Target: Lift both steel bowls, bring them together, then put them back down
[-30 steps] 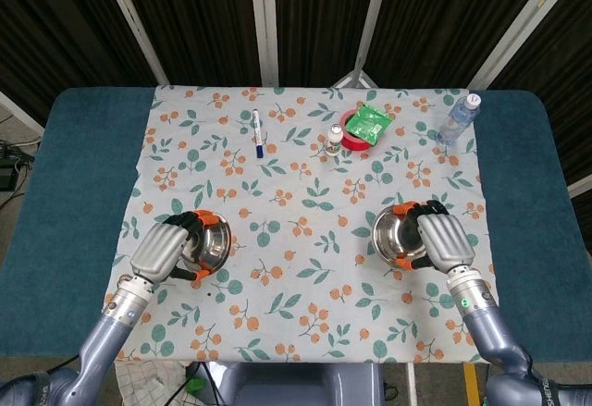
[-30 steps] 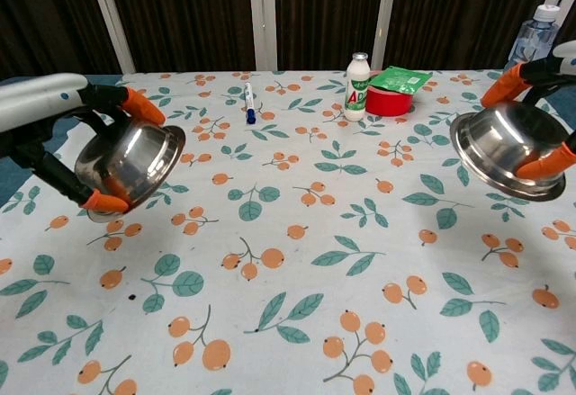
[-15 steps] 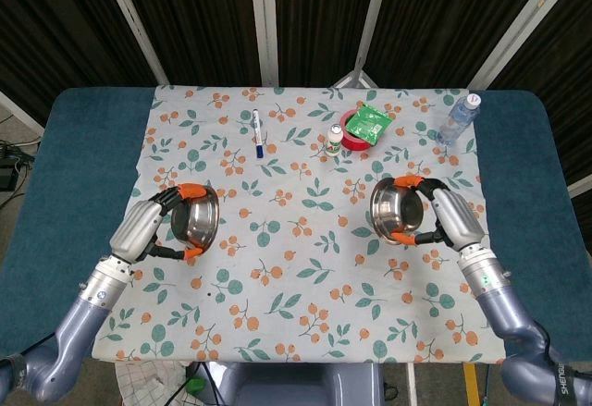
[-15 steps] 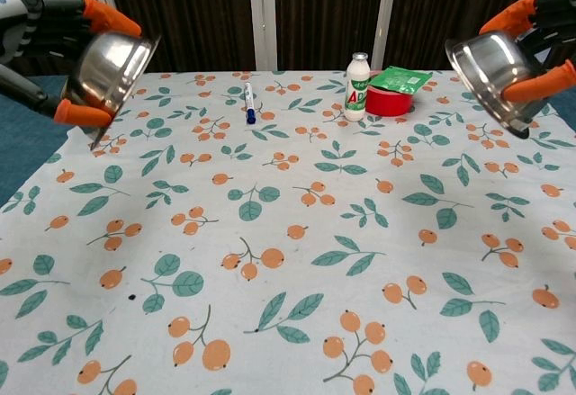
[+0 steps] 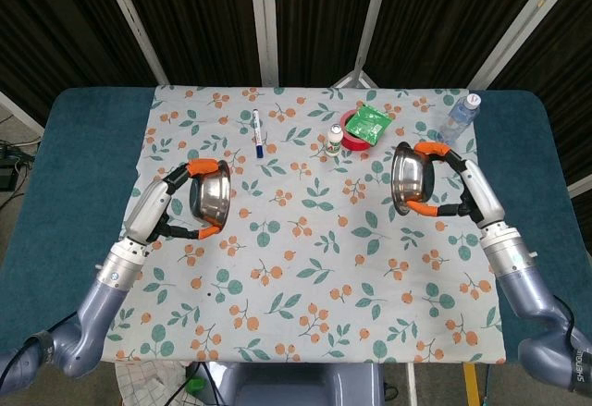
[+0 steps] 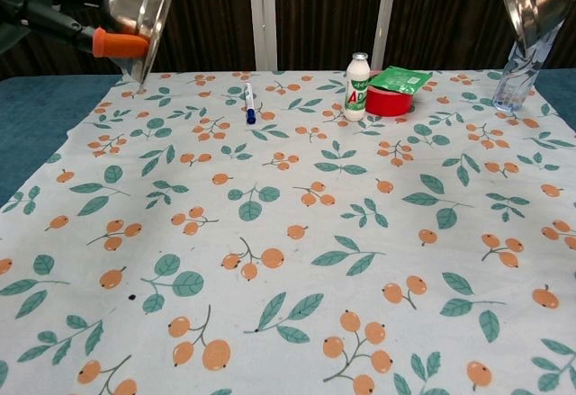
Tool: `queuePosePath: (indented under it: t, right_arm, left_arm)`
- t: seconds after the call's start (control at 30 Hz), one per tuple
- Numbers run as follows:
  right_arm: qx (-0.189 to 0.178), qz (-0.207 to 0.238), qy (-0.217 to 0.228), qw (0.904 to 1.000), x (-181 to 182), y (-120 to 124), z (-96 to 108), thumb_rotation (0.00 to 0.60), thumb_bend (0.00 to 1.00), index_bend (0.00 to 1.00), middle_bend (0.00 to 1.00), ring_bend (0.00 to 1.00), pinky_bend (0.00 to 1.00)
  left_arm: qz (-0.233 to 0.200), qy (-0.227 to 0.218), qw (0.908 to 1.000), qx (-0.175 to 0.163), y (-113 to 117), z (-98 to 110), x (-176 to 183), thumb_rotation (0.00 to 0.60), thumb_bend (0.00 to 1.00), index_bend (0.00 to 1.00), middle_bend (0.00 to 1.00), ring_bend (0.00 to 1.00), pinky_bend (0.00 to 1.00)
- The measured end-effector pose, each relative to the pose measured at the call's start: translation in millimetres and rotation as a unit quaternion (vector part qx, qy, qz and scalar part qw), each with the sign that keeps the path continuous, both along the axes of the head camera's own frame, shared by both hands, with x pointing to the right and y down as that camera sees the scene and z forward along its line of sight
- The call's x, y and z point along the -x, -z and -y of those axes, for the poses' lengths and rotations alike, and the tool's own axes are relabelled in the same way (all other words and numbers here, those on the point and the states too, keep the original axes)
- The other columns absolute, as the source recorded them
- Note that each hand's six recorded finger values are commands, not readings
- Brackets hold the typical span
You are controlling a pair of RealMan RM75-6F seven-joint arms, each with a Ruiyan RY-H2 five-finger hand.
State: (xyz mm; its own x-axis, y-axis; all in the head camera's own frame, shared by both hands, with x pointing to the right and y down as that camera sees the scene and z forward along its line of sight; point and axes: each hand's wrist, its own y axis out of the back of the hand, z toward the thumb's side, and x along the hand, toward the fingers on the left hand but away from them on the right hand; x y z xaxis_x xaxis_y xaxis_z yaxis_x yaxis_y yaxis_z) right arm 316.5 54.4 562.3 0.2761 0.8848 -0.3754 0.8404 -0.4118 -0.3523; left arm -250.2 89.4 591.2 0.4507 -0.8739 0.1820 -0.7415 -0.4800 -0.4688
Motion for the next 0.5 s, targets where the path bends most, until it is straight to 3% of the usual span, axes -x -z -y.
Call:
queuePosePath:
  t: [0.2, 0.3, 0.5]
  right_arm:
    - [0.022, 0.095, -0.007, 0.9952, 12.8, 0.1, -2.8, 0.600, 0.22, 0.57, 0.40, 0.50, 0.15]
    - [0.025, 0.117, 0.003, 0.9928, 24.0, -2.4, -5.0, 0.600, 0.22, 0.57, 0.40, 0.50, 0.15]
    - [0.025, 0.132, 0.020, 0.9907, 37.9, -5.0, -12.1, 0.600, 0.22, 0.57, 0.40, 0.50, 0.14]
  left_arm:
    - [-0.083, -0.003, 0.9964, 0.014, -8.5, -3.1, -25.4, 0.600, 0.30, 0.43, 0.33, 0.33, 0.51]
    - [-0.120, -0.006, 0.9927, 0.012, -9.6, -5.0, -39.0, 0.600, 0.30, 0.43, 0.33, 0.33, 0.51]
    - [-0.160, -0.004, 0.9868, -0.023, -5.5, -1.7, -58.3, 0.600, 0.30, 0.43, 0.34, 0.33, 0.50]
